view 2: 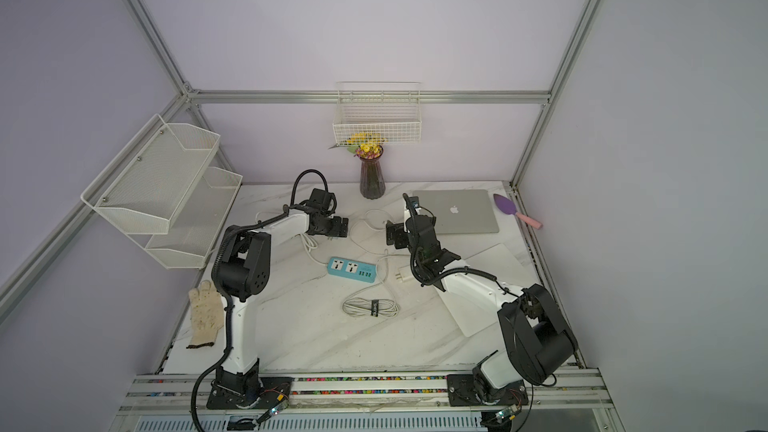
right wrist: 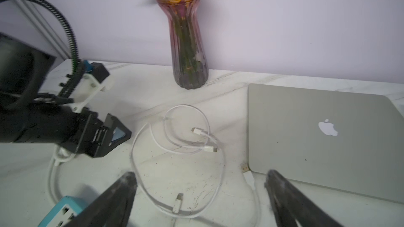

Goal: Unplug the laptop charger
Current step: Place the plug at the center of the board, then reset both arms

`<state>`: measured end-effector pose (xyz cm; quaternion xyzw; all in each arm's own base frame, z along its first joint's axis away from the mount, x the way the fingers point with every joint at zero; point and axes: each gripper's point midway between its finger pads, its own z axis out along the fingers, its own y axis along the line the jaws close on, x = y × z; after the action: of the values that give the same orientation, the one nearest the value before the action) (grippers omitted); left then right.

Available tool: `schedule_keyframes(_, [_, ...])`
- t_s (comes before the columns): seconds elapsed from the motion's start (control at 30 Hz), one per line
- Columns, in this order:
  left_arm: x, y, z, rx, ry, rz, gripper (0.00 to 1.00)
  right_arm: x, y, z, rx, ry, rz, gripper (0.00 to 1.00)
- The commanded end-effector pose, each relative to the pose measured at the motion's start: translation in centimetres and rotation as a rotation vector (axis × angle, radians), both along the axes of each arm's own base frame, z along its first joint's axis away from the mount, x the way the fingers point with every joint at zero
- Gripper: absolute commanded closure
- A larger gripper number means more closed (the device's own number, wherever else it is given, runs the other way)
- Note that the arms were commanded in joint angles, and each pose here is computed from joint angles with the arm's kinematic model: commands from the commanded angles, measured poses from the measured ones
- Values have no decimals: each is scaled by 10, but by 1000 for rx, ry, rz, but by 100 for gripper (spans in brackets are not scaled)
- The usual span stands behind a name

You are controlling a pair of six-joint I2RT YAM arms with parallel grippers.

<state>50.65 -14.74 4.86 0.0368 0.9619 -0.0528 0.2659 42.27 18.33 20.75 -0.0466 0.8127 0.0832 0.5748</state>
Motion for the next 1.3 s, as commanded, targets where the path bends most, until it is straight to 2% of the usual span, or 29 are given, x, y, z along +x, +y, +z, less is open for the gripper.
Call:
schedule_keyframes(0.0, [8, 9, 109, -35, -269, 30, 0, 13, -33, 29, 9, -111, -129, 3])
schedule_keyframes(0.1, [-5, 42, 172, 5, -519, 127, 0, 15, -80, 42, -40, -181, -308, 3])
schedule_keyframes(0.17, [-24, 78, 196, 101, -681, 234, 0, 9, -115, 43, -84, -208, -431, 3])
schedule_keyframes(0.23, [-52, 119, 203, 223, -796, 385, 0, 0, -149, 34, -148, -200, -550, 3])
schedule_keyframes(0.3, [-84, 156, 202, 327, -838, 500, 0, -10, -179, 13, -200, -156, -638, 3])
schedule_keyframes(0.4, [-122, 203, 179, 479, -781, 677, 0, -21, -200, -27, -227, -70, -663, 3])
schedule_keyframes(0.53, [-142, 230, 133, 531, -673, 750, 0, -31, -209, -70, -262, 25, -679, 3])
schedule_keyframes(0.63, [-139, 233, 98, 507, -678, 735, 0, -23, -204, -94, -214, 63, -613, 3])
schedule_keyframes(0.67, [-134, 231, 96, 489, -726, 695, 0, -17, -199, -102, -204, 51, -555, 3])
schedule_keyframes(0.77, [-114, 214, 85, 364, -724, 556, 1, 3, -191, -114, -243, 36, -482, 3])
schedule_keyframes(0.83, [-110, 213, 78, 376, -737, 536, 2, 11, -186, -119, -182, 16, -431, 3])
schedule_keyframes(0.87, [-108, 207, 78, 359, -749, 501, 2, 12, -192, -125, -168, 26, -452, 3])
schedule_keyframes(0.93, [-116, 200, 77, 324, -765, 460, 2, 9, -192, -125, -177, 3, -428, 3])
schedule_keyframes(1.0, [-132, 185, 78, 258, -858, 370, 1, -9, -175, -123, -138, -54, -312, 3])
schedule_keyframes(1.1, [-143, 177, 90, 254, -1021, 317, 0, -27, -168, -113, -119, -217, -248, 3])
schedule_keyframes(1.13, [-142, 176, 89, 257, -1008, 322, 0, -24, -171, -112, -120, -220, -272, 3])
schedule_keyframes(1.2, [-123, 184, 77, 274, -881, 367, 0, -3, -192, -130, -91, -40, -409, 3])
schedule_keyframes(1.23, [-109, 188, 71, 287, -800, 376, 0, 2, -199, -135, -80, -19, -401, 3])
schedule_keyframes(1.27, [-106, 192, 62, 237, -740, 358, 0, -4, -214, -130, -45, -46, -453, 3])
